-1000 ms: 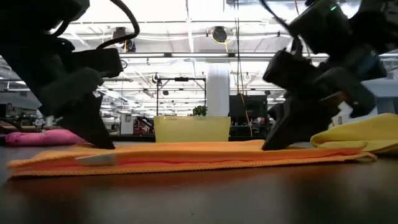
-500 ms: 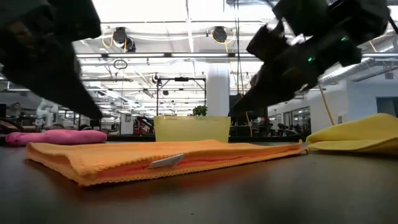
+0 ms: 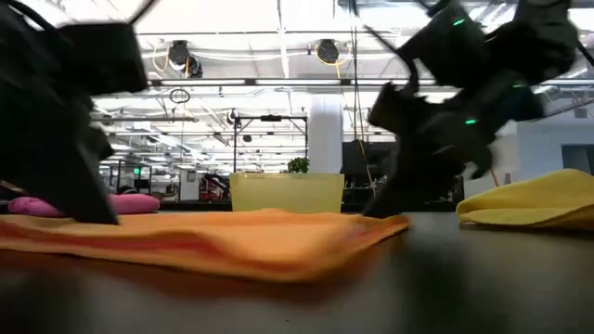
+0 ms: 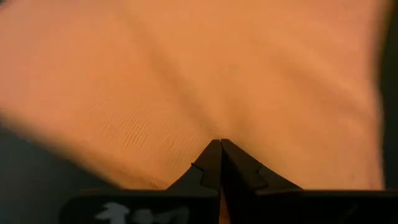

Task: Fold microfiber towels
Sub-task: Fold the orange towel

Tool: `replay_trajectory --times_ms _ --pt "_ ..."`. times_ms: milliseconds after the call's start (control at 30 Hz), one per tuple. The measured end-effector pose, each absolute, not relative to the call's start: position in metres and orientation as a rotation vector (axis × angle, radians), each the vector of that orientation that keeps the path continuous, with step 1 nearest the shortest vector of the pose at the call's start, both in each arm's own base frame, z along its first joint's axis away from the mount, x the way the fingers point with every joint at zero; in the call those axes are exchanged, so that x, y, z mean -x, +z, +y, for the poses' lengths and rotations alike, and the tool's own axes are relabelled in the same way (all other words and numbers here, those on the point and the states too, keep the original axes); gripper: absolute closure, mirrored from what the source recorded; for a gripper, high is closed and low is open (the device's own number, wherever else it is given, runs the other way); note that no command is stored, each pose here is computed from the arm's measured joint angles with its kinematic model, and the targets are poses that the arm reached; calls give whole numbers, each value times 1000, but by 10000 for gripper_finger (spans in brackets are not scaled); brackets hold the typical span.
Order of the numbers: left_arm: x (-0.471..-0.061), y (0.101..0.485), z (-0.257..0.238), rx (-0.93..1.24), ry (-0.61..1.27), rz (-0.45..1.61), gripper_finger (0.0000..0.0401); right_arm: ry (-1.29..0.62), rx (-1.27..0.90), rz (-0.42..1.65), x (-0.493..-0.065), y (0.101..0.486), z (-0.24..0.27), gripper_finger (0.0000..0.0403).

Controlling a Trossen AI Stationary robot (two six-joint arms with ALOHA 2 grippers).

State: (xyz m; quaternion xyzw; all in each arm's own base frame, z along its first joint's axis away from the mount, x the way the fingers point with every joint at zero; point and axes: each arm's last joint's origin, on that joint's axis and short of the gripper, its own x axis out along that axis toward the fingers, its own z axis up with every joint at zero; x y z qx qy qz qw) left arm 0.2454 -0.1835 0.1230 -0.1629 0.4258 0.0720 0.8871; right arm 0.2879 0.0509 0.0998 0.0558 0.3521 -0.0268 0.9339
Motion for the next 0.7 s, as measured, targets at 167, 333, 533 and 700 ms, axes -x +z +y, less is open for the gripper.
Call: replay_trajectory --times_ms 167,333,533,700 --pt "-249 137 -201 245 15 709 386 -187 32 629 -301 119 35 403" --pt "-268 147 -186 89 129 523 388 0 -16 610 -299 128 56 403" --pt "-284 137 -138 161 375 601 392 123 -53 623 -294 118 93 403" --pt "-281 116 -126 277 434 766 394 110 -60 677 -295 97 94 403"
